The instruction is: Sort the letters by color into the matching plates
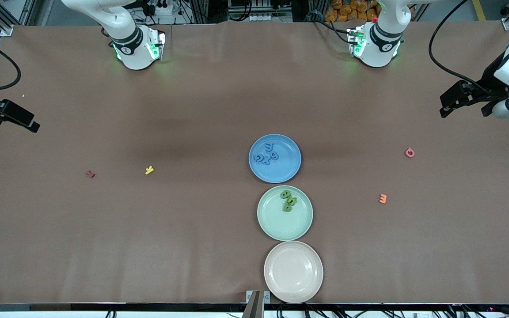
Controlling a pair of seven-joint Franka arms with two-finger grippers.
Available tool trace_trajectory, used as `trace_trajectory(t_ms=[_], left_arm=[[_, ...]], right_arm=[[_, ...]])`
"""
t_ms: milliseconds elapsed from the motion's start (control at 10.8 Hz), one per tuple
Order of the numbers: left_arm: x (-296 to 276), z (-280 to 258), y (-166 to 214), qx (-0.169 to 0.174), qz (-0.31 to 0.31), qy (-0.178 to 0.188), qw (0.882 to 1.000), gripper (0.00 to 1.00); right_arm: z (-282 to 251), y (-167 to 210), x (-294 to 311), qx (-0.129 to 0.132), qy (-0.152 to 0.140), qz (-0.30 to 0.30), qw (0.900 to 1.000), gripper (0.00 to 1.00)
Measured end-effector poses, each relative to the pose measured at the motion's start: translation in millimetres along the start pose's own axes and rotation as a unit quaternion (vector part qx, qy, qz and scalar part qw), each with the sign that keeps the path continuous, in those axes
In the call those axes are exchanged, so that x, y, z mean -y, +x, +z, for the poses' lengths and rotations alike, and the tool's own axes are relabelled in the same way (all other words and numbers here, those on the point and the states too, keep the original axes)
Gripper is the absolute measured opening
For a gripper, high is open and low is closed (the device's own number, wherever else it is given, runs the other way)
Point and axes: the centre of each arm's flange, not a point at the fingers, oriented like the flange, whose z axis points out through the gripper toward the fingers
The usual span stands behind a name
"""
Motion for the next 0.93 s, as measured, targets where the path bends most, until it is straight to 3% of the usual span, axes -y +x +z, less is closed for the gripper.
trace_trajectory(t_ms=[930], left_arm=[[1.2, -4.3, -2.5, -0.002, -0.001, 0.0, 1.0, 1.0]], right_arm=[[4.7, 2.3, 1.4, 0.004, -0.002, -0.001, 1.0, 1.0]])
